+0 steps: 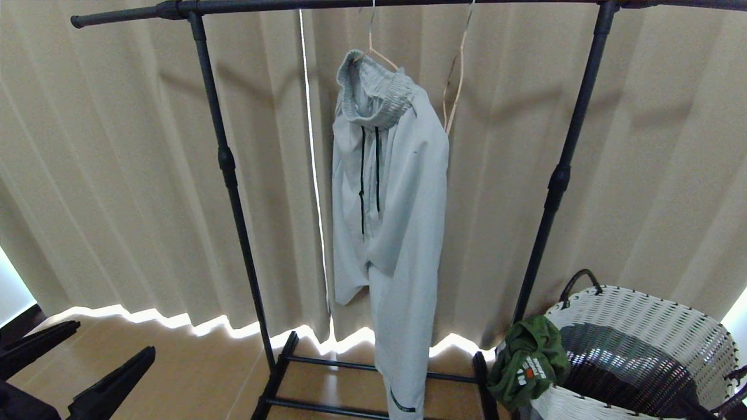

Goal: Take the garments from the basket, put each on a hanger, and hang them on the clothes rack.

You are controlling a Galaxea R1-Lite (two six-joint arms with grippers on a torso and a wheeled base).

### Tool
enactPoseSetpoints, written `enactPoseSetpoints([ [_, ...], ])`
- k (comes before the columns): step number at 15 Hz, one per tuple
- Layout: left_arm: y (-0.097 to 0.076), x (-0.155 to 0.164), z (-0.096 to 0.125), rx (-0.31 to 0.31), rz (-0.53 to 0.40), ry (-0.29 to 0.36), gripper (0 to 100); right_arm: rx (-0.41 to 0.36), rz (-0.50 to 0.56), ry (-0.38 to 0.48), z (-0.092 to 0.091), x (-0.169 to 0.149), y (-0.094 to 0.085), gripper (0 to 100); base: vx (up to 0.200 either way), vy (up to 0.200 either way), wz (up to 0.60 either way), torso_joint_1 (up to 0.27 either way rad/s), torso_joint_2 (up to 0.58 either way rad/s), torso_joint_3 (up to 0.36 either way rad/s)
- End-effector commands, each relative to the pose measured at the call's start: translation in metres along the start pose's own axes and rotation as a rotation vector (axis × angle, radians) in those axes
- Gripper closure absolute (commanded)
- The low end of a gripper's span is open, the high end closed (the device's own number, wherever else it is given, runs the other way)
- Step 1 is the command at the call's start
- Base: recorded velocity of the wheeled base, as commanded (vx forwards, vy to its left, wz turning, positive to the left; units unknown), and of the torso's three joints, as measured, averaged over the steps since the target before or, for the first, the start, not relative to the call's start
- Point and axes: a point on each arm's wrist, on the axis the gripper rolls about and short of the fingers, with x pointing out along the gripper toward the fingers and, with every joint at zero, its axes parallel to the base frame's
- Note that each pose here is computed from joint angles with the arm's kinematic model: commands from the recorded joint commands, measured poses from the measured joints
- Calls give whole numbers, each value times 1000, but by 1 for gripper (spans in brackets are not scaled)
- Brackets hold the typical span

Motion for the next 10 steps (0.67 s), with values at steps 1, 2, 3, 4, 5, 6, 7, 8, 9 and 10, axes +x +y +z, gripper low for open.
enactPoseSetpoints([
  [1, 0, -1, 2, 2, -3, -12, 0, 0, -1, -2, 0, 0, 0, 0, 0, 0, 0, 0, 0, 0],
  [2, 0, 0, 2, 2, 0, -10, 0, 0, 0, 1, 0, 0, 0, 0, 200, 200, 0, -7, 7, 2],
  [3, 0, -1, 2, 2, -2, -11, 0, 0, -1, -1, 0, 0, 0, 0, 200, 200, 0, -2, -2, -2],
  [4, 0, -1, 2, 2, -3, -12, 0, -1, 1, 0, 0, 0, 0, 0, 200, 200, 0, 12, 2, 12],
  [5, 0, -1, 2, 2, -3, -12, 0, -1, 1, 0, 0, 0, 0, 0, 200, 200, 0, -2, 2, 7],
  [6, 0, -1, 1, 3, -3, -8, 0, -6, 11, 0, 0, 0, 1, 0, 200, 200, 0, 12, 2, 2],
  [7, 0, 0, 1, 3, -4, -3, 0, -13, 23, -1, 0, 1, 2, 0, 200, 0, 0, 12, -2, 2],
  [8, 0, 0, 0, 3, -4, 0, 0, -25, 45, -2, 1, 1, 4, 0, 200, 0, 0, 2, 7, 7],
  [9, 0, 1, -1, 2, -5, 5, 0, -38, 66, 1, 1, 2, 6, 0, 200, 0, 0, 2, 2, 2],
  [10, -1, 1, -1, 2, -7, 7, 0, -48, 82, 15, 2, 5, 7, 0, 0, 0, 0, 0, 0, 0],
])
